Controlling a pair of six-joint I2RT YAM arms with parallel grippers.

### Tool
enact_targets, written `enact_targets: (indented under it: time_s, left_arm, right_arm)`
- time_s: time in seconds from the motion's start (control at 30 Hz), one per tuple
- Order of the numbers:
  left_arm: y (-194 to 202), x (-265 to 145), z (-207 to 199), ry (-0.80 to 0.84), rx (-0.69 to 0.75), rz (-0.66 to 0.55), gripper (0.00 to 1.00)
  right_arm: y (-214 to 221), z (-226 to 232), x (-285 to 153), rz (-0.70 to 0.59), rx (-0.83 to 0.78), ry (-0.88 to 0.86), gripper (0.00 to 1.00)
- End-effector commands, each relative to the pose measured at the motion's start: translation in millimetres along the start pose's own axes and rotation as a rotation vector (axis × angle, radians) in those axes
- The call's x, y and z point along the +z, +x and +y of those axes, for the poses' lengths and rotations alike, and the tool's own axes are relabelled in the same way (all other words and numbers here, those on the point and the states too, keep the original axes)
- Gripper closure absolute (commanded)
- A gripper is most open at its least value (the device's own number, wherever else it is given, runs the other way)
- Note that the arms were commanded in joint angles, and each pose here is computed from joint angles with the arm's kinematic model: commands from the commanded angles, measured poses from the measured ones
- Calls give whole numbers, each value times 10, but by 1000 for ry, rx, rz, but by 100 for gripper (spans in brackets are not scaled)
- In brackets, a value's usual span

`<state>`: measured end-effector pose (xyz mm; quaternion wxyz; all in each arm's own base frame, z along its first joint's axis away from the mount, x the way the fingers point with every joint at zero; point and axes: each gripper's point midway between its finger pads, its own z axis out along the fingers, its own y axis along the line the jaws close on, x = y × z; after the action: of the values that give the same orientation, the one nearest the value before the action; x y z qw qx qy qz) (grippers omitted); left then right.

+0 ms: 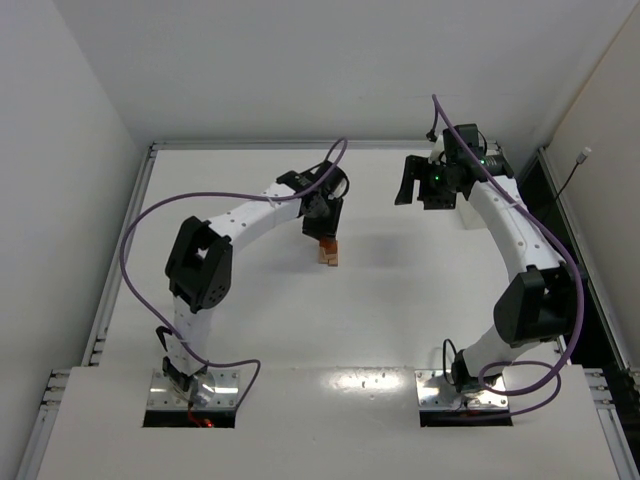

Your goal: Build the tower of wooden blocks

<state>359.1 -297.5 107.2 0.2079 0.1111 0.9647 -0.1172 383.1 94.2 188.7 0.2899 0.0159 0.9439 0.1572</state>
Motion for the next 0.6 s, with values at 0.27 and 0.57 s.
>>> enact_targets:
  time_s: [0.27,0.57]
  left_arm:
    - [-146,-65,-63,19,-15,-37,100]
    - [-111,-5,-117,28,-6,-21,100]
  right_arm:
    - [-107,45,-45,-40,7,-21,28]
    - [-107,45,-45,-40,7,-21,28]
